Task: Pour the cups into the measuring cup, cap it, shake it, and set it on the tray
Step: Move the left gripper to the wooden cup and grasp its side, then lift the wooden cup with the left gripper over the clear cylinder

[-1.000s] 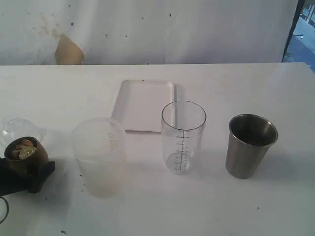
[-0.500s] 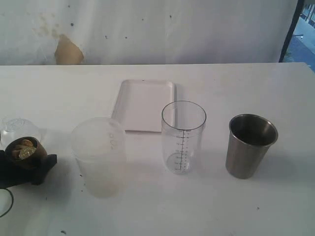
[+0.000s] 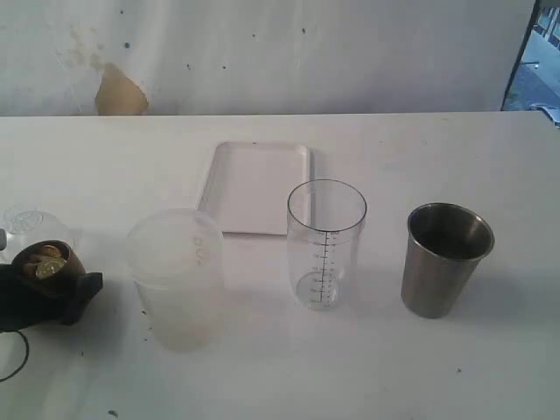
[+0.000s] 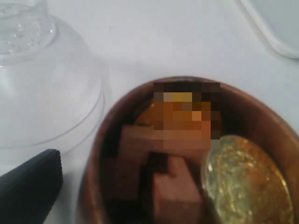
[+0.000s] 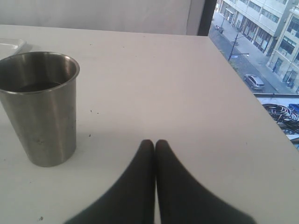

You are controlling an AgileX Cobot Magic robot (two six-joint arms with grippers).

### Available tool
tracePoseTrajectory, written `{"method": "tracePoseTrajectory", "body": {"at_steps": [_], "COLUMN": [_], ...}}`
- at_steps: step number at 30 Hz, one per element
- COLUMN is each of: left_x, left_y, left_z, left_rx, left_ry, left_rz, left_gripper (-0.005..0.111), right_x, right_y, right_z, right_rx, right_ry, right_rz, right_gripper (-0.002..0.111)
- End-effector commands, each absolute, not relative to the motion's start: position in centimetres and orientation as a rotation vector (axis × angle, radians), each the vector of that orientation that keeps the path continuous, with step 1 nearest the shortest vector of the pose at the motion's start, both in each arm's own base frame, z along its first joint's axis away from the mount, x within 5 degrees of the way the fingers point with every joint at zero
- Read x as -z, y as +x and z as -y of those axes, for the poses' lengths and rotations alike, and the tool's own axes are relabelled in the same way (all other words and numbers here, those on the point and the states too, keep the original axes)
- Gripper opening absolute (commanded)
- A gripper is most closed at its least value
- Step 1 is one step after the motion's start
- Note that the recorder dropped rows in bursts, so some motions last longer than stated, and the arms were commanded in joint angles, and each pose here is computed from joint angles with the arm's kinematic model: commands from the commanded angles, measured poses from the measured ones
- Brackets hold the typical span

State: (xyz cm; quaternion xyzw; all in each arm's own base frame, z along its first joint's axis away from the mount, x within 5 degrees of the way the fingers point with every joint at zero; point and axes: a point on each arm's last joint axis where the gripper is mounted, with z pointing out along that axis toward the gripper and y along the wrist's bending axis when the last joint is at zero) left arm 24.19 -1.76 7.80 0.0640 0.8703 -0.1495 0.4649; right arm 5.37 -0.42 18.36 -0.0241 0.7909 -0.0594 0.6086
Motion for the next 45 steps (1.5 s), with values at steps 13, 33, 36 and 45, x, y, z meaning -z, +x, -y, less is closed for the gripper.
{"method": "tracePoseTrajectory", "body": {"at_steps": [13,33,36,45], "left_x": [-8.0,-10.0,-10.9,-13.9], "left_y": [24.1,24.5,25.0,27.9], "left_z": [2.5,2.8,2.8,3.0], "left_rx": [0.447,0.480,0.489,0.515], "left_ry": [0.232,0.243,0.242,0.285], "left_rz": [-2.108,-1.974,-1.940,-1.912], "left_gripper": [0.040,0.000,0.000,0.000], "right_x": [-18.3,-18.3,-18.3,-18.3], "right_y": [5.4,5.4,5.4,5.4], "right_z": [0.4,0.4,0.4,0.4], "right_rx": [0.134,0.134,0.134,0.134], "right_ry": [-0.057,-0.057,-0.057,-0.057], "right_rz": [-1.820,-1.820,-1.820,-1.820], "right_gripper": [0.000,0.000,0.000,0.000]}}
